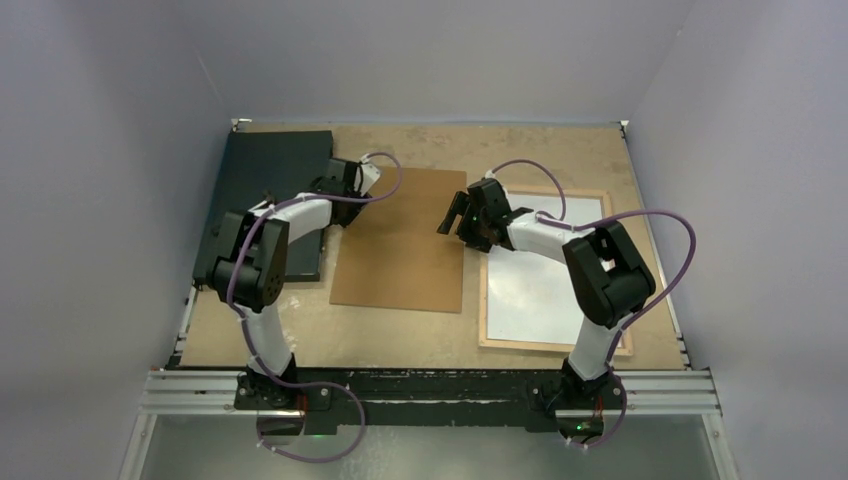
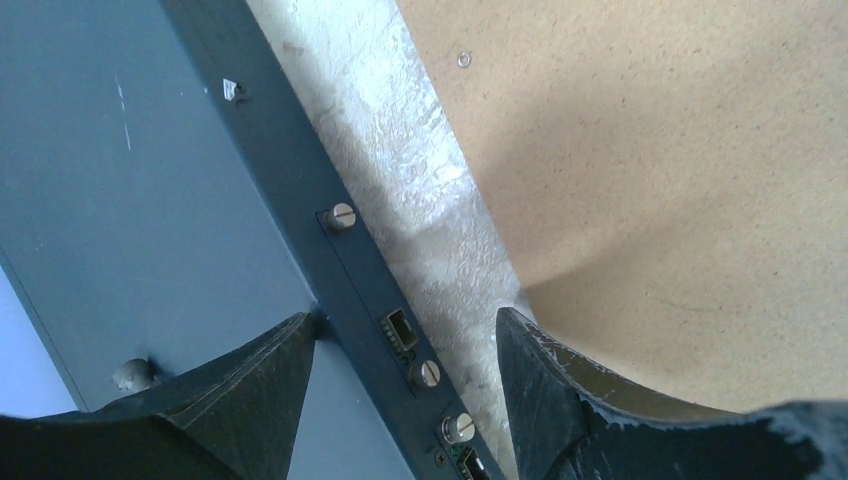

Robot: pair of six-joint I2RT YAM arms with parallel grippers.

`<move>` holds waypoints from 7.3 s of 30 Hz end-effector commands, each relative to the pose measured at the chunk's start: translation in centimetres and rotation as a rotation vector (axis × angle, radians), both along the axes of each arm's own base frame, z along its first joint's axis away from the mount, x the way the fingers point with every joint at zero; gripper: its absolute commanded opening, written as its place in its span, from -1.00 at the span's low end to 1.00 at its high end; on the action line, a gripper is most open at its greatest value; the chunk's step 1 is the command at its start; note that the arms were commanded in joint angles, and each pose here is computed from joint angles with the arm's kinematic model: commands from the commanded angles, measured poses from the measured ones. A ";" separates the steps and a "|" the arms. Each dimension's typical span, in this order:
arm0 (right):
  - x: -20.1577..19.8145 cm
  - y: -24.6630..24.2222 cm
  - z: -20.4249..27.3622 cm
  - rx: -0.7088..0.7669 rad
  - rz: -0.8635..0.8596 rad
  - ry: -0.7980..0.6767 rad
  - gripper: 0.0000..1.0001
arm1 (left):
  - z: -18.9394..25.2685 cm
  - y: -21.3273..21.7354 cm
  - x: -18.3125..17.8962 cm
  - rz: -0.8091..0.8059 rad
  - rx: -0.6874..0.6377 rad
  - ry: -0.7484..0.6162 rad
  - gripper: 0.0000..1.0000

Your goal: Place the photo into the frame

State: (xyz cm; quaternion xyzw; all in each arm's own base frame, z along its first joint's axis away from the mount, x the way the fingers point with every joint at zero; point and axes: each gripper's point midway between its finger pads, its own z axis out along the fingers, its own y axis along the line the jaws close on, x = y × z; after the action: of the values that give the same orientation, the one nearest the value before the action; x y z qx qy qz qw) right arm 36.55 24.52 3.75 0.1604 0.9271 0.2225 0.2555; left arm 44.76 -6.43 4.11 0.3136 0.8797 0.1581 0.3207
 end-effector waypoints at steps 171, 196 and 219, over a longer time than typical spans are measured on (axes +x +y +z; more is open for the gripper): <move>0.0 -2.4 25.4 0.767 -0.150 -0.191 -1.00 | 23.6 -17.8 -22.4 -1.119 -0.238 -0.189 0.27; -1.2 1.0 27.1 0.836 -0.120 -0.163 -0.89 | 25.4 -18.3 -16.8 -0.901 0.026 -0.609 -0.75; -3.7 -6.1 24.3 0.142 0.421 -0.527 0.98 | 29.0 -16.1 -17.6 -0.904 0.095 -0.696 -1.00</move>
State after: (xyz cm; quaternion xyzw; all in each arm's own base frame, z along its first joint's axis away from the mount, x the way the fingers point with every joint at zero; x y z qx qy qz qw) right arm 33.87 20.04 25.30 0.0340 0.8414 0.4283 0.3280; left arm 26.92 -23.32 26.61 0.6520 0.5148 0.1149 0.5447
